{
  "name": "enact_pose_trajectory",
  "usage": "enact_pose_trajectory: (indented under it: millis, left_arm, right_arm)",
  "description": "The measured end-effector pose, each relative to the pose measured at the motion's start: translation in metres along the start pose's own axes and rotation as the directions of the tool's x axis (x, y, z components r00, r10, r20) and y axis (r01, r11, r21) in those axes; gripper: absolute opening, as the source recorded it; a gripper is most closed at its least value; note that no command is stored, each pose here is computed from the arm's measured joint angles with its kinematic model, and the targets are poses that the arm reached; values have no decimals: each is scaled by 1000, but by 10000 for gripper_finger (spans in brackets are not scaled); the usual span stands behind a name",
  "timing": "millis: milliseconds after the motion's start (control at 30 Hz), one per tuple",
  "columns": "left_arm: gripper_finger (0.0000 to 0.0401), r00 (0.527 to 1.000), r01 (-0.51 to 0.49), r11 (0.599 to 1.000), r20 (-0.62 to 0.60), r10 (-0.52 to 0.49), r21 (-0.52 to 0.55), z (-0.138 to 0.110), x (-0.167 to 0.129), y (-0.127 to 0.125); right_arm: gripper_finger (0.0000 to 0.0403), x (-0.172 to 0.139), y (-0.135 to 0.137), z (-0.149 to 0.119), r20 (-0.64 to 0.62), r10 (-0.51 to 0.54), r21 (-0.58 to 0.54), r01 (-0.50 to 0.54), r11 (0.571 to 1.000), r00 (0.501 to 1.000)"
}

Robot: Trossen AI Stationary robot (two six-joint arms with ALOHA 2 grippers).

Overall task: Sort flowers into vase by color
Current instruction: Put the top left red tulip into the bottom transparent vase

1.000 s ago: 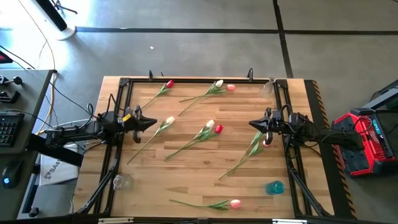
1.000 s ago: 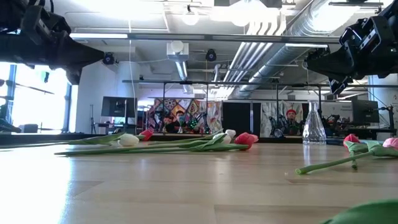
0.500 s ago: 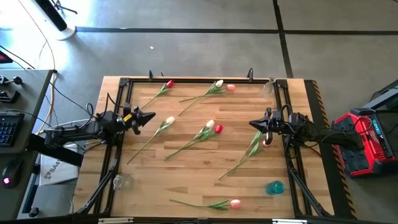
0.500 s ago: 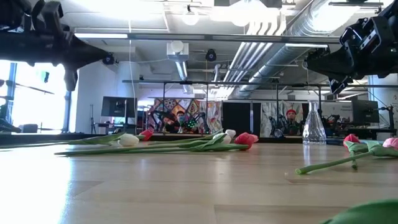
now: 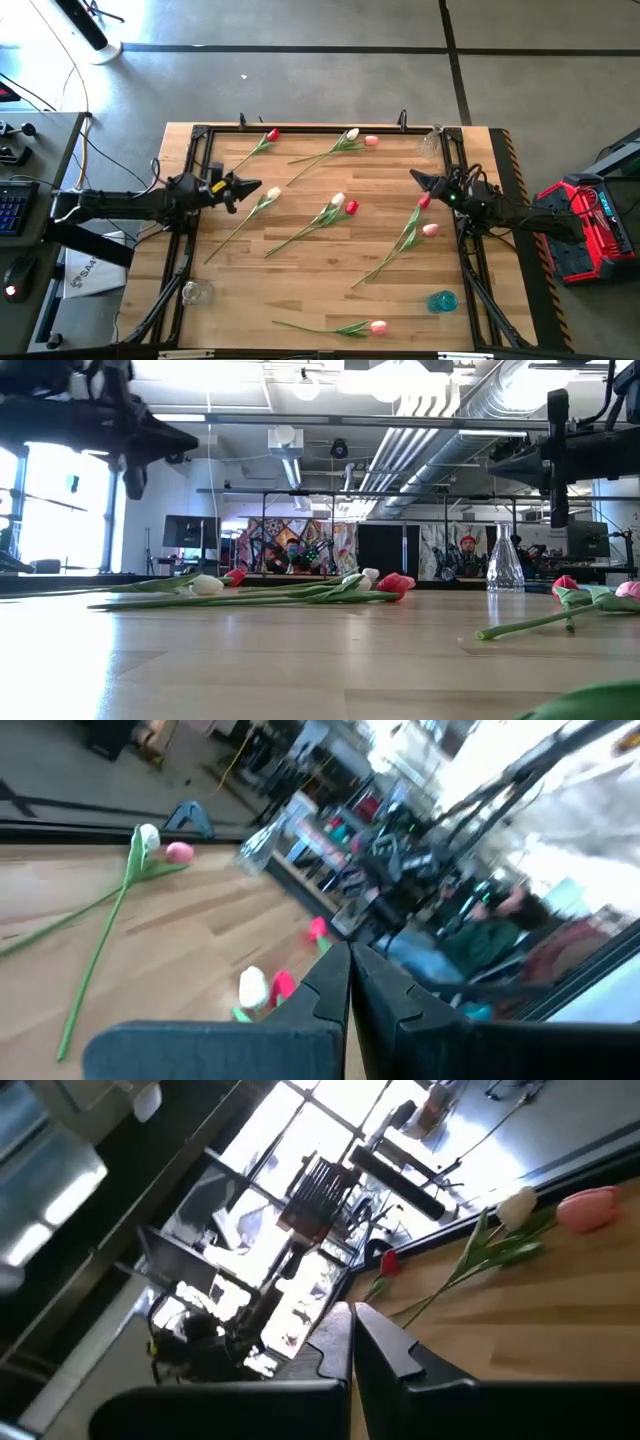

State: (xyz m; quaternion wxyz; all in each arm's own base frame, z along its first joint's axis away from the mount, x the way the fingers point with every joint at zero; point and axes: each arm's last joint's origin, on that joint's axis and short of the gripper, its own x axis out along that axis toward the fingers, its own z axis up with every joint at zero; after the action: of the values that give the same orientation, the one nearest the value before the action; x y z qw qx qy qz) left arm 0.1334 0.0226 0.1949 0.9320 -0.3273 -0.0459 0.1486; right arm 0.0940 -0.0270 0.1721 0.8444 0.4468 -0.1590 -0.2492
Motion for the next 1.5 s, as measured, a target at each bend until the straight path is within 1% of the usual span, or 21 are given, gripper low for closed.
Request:
enact_pose_trajectory:
  millis: [67,167,233,300,367,433,500,567,633,700,767,867,900,967,1000,1067,1233,1367,1433,1500]
  left_arm:
    - [1,1000,-23,1000,-20,23,20,7,10,-7]
    - [12,995,-81,994,-59,85,68,20,29,-18]
    - [28,980,-149,982,-114,163,119,28,41,-22]
    - [46,953,-230,958,-160,258,173,37,55,-24]
    - [66,905,-342,914,-184,383,219,46,67,-22]
    - [85,841,-459,857,-197,504,233,57,77,-15]
    - [100,771,-543,806,-241,590,235,69,83,-6]
    - [111,697,-602,758,-298,652,253,79,87,4]
    - [117,629,-617,720,-350,694,318,84,90,18]
    - [120,565,-635,689,-398,723,349,86,92,34]
    - [120,520,-654,671,-438,733,348,87,94,51]
    - [120,437,-701,626,-488,756,342,85,96,78]
    - [121,413,-720,607,-494,765,338,85,97,87]
    - [121,375,-749,574,-503,779,329,84,98,103]
    - [121,359,-760,561,-507,783,328,84,98,110]
    - [121,327,-772,540,-520,789,335,82,98,122]
    - [121,260,-769,519,-559,788,374,74,99,143]
    - [121,216,-763,501,-570,793,409,68,100,152]
    - [121,183,-762,477,-561,807,438,67,101,155]
    - [121,161,-751,458,-541,826,476,70,104,156]
  right_arm:
    - [0,0,0,1,22,-15,-4,15,1000,1000]
    - [0,0,0,1,18,-12,0,12,1000,1000]
    - [0,0,0,0,-4,3,6,-3,1000,1000]
    - [0,0,0,0,-16,11,27,-11,1000,1000]
    - [1,0,1,-1,-28,20,40,-19,999,999]
    - [6,0,1,-1,-34,26,60,-24,998,999]
    - [17,0,2,-1,-50,46,88,-42,995,998]
    - [34,0,3,-1,-68,70,104,-63,993,995]
    - [58,0,3,-2,-80,78,119,-69,991,994]
    - [85,0,4,-2,-84,84,130,-72,989,993]
    - [115,0,4,-1,-83,90,149,-77,986,993]
    - [157,0,5,-1,-93,108,155,-93,984,990]
    - [168,0,4,-2,-92,97,171,-80,982,991]
    - [185,0,0,-4,-84,31,209,-13,978,996]
    - [190,1,-2,-4,-79,2,211,14,977,997]
    - [193,2,-3,-5,-75,-22,204,37,978,997]
    - [194,6,-6,-9,-97,-66,212,85,974,993]
    - [194,9,-4,-10,-97,-58,213,78,974,994]
    - [194,10,-3,-10,-90,-46,208,64,976,995]
    - [194,11,-1,-9,-83,-33,203,50,978,996]
